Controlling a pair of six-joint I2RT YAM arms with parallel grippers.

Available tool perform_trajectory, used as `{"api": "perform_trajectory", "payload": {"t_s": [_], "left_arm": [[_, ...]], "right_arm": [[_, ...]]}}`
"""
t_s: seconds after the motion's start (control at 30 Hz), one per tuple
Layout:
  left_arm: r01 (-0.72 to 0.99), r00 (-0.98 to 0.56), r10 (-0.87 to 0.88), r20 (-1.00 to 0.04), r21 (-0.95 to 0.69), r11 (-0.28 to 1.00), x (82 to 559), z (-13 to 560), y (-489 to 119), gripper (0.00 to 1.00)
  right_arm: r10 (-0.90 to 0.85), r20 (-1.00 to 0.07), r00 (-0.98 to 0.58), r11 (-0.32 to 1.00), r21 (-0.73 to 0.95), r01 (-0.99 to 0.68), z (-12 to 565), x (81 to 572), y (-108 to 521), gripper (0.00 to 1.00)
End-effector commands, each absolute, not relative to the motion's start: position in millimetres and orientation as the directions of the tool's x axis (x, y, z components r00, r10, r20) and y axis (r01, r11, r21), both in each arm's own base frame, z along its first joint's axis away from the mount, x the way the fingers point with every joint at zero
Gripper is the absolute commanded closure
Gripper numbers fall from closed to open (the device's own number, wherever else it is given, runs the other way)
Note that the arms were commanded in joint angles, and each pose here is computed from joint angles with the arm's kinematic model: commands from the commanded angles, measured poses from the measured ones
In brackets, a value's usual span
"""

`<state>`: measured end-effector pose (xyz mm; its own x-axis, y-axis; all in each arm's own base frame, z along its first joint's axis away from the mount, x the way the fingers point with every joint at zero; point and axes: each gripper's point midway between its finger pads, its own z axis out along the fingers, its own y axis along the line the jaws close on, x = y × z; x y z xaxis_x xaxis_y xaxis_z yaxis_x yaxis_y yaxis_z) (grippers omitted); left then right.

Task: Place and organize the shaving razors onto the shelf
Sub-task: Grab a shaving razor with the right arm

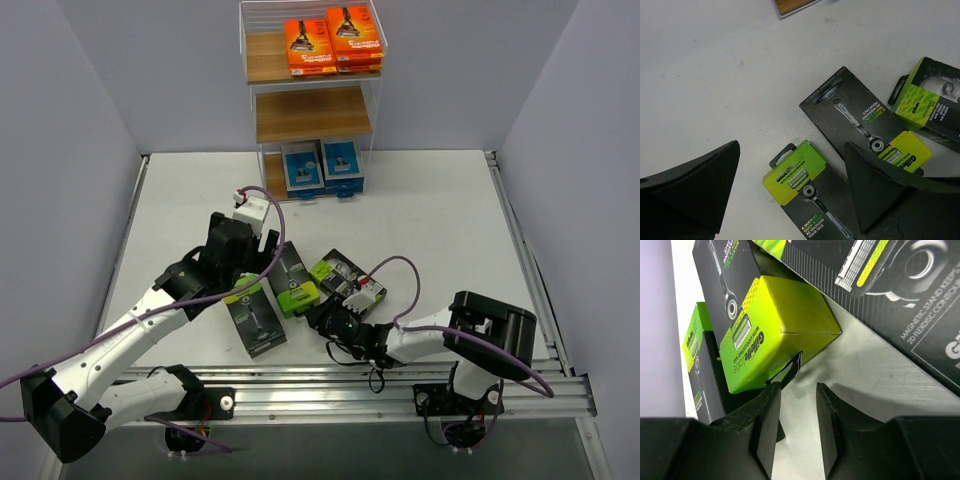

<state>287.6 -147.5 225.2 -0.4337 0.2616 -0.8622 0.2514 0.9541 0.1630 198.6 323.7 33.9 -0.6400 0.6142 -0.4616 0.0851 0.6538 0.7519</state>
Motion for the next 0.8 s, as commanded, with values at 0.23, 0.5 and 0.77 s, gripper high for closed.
{"api": "perform_trajectory", "payload": {"t_s": [0.23,0.5,0.77], "left_arm": [[0.265,-0.389,0.221,-0.894,0.121,0.957,290,250,-157,0.06],[0.271,-0.387,0.22,-0.895,0.117,0.955,290,251,-159,0.06],[0.284,-0.394,0.229,-0.89,0.118,0.951,289,247,-163,0.06]], "right_arm": [[0.646,-0.462,-0.608,0.63,0.772,0.083,41,210,328,0.69],[0.659,-0.431,-0.616,0.6,0.795,0.085,40,218,335,0.7],[0.674,-0.4,-0.621,0.565,0.821,0.084,34,221,345,0.73]]}}
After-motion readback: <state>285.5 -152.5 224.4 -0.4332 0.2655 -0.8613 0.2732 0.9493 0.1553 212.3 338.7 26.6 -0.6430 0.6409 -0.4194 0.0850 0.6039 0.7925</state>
